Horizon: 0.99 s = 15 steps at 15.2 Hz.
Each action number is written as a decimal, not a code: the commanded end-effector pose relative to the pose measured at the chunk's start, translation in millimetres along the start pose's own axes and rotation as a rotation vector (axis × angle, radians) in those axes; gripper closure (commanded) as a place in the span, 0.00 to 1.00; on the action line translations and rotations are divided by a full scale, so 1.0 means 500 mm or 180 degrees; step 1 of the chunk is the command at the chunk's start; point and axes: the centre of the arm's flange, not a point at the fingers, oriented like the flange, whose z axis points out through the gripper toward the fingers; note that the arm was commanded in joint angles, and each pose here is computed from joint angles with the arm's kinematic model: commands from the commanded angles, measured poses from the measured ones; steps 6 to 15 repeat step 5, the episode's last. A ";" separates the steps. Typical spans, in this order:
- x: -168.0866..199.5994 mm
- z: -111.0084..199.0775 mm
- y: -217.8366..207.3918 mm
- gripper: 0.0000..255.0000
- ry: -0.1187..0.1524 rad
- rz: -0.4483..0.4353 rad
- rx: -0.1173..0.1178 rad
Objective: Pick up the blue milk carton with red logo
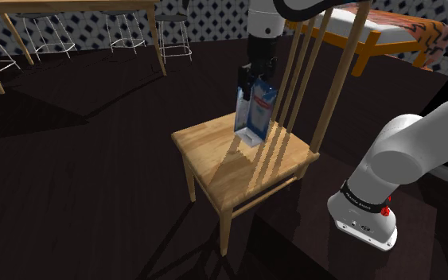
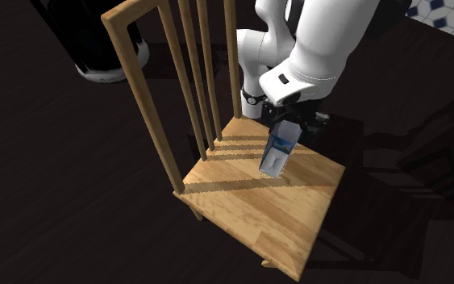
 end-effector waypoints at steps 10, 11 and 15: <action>0.001 -0.047 0.000 1.00 0.0003 0.0000 0.0001; 0.001 -0.047 0.000 1.00 0.0003 0.0000 0.0001; 0.001 -0.047 0.000 1.00 0.0003 0.0000 0.0001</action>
